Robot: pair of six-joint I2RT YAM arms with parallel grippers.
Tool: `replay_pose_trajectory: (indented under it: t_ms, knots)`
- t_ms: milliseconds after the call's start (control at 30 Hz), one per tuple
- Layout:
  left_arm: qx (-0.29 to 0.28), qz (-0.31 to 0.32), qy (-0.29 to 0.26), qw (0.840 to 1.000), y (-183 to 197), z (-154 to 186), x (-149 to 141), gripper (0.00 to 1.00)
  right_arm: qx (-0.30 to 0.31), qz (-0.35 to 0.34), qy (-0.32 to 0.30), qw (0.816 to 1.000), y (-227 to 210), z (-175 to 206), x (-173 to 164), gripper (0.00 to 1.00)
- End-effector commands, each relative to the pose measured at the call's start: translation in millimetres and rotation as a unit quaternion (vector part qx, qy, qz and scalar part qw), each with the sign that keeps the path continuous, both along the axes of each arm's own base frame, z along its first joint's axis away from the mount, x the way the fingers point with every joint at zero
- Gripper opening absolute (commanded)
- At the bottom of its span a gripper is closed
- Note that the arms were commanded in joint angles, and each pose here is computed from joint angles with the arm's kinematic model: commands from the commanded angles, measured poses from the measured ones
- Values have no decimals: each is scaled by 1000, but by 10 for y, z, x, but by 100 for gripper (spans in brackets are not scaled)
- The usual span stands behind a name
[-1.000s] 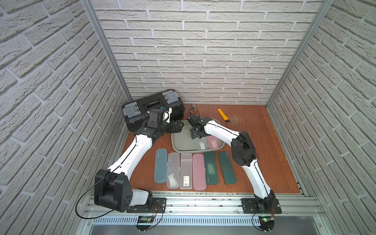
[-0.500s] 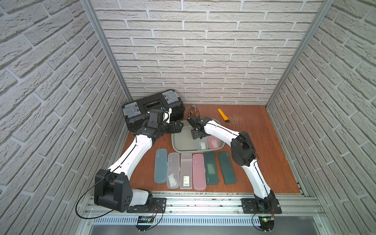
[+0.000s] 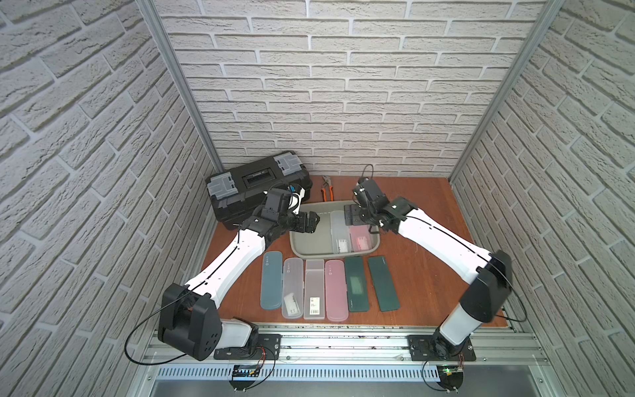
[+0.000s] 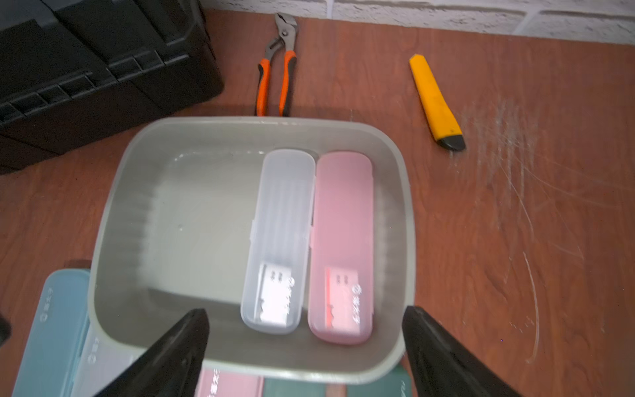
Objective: Put the pencil case into the storage box
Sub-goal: Place the pencil case at the storage box, then pick up the pencil case from the center of the board.
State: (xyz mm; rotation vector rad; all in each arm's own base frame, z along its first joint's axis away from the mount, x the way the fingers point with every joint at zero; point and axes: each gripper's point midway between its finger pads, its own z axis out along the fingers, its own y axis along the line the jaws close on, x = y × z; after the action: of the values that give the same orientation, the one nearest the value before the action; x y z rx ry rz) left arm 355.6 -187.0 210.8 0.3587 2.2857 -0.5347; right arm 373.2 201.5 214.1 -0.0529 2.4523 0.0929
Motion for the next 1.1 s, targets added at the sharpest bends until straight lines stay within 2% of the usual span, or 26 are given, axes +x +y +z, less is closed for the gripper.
replay_pose_trajectory:
  t_ms: [0,100,200,300,533,633,767,1067]
  knots:
    - [24,2,-12,1000,51,61,16,98,-36,-31,61,997,-323,-518,-365,93]
    - [27,14,28,999,99,5,-90,98,-45,-33,94,994,-536,-716,-730,93]
    - [-15,-21,102,994,-66,-128,-399,98,-36,-35,119,992,-677,-884,-1036,93]
    - [-23,-3,141,990,-141,-350,-707,98,-22,-27,148,988,-741,-1085,-1297,93]
    - [-30,54,128,990,-57,-558,-1150,99,4,-41,208,977,-843,-1501,-1754,92]
    - [-10,59,114,992,71,-582,-1266,98,26,-37,233,971,-814,-1579,-1920,92]
    - [20,79,107,991,252,-604,-1313,99,29,-39,246,968,-822,-1638,-2020,92]
    - [-7,72,98,993,114,-563,-1216,98,31,-32,250,967,-694,-1700,-2005,92]
